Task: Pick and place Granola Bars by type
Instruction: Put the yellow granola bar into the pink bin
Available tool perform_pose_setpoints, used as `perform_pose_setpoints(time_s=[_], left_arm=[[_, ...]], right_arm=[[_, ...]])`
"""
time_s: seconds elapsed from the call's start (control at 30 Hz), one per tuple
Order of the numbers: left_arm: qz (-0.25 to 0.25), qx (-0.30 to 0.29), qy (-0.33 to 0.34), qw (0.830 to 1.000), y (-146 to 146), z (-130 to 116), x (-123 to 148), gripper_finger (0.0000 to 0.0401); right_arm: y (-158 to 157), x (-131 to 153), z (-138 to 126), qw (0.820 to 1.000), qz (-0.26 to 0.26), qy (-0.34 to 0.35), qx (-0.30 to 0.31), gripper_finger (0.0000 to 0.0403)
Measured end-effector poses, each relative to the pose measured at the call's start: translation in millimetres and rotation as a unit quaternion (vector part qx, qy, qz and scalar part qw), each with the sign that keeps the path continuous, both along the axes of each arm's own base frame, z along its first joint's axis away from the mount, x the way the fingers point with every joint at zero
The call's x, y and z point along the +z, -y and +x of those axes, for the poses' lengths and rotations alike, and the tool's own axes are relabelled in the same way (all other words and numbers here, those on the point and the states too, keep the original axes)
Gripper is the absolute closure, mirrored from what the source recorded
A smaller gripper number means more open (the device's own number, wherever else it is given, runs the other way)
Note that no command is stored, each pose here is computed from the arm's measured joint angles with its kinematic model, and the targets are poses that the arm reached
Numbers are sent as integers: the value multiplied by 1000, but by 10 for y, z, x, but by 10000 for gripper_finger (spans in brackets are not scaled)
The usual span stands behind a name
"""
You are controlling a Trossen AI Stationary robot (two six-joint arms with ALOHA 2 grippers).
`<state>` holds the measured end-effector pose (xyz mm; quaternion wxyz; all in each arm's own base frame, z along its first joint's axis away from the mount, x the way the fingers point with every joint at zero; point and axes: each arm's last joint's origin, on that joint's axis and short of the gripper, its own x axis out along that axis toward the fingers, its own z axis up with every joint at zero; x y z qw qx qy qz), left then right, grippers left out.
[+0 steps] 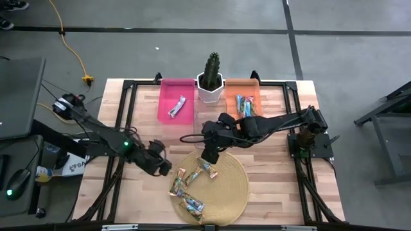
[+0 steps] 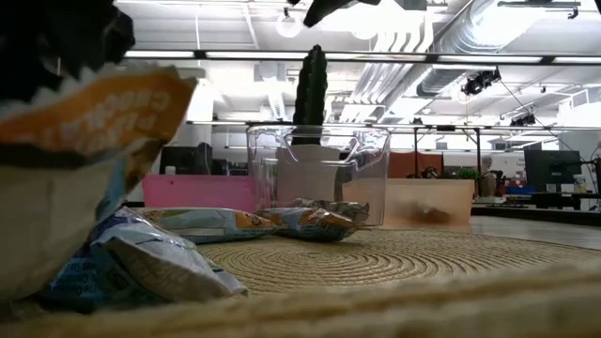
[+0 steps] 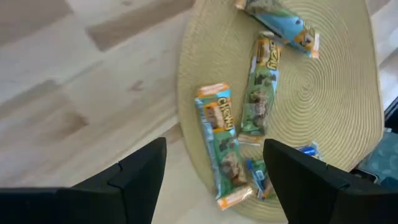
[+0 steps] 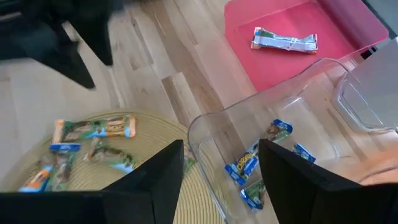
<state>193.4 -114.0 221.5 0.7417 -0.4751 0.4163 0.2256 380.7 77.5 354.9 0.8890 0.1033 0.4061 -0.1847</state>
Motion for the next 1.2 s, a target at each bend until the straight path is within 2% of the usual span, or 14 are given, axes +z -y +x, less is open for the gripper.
perform_pose_setpoints(time_s=[0.2,0.37,0.53,0.67,0.77,0.87,0.97,1.2], left_arm=[[-13,8,7,1000,120,189,-169,135],[-20,20,4,1000,168,265,-265,135],[-31,29,6,999,191,300,-298,135],[-36,32,9,999,196,307,-298,135],[-45,32,2,998,199,302,-301,135],[-51,28,-6,998,201,295,-306,135],[-53,28,-8,998,202,294,-306,135],[-54,36,-21,998,210,307,-361,137]], right_arm=[[34,300,-351,1000,-1,-4,14,210],[-52,525,-739,999,-36,-9,21,210],[-161,657,-1160,998,-64,-22,-10,210],[-305,729,-1460,996,-83,-3,-41,210],[-442,735,-1579,994,-89,24,-58,210],[-565,648,-1645,992,-93,54,-63,210],[-647,416,-1667,993,-78,52,-74,210],[-783,-149,-1643,990,5,115,-85,210]])
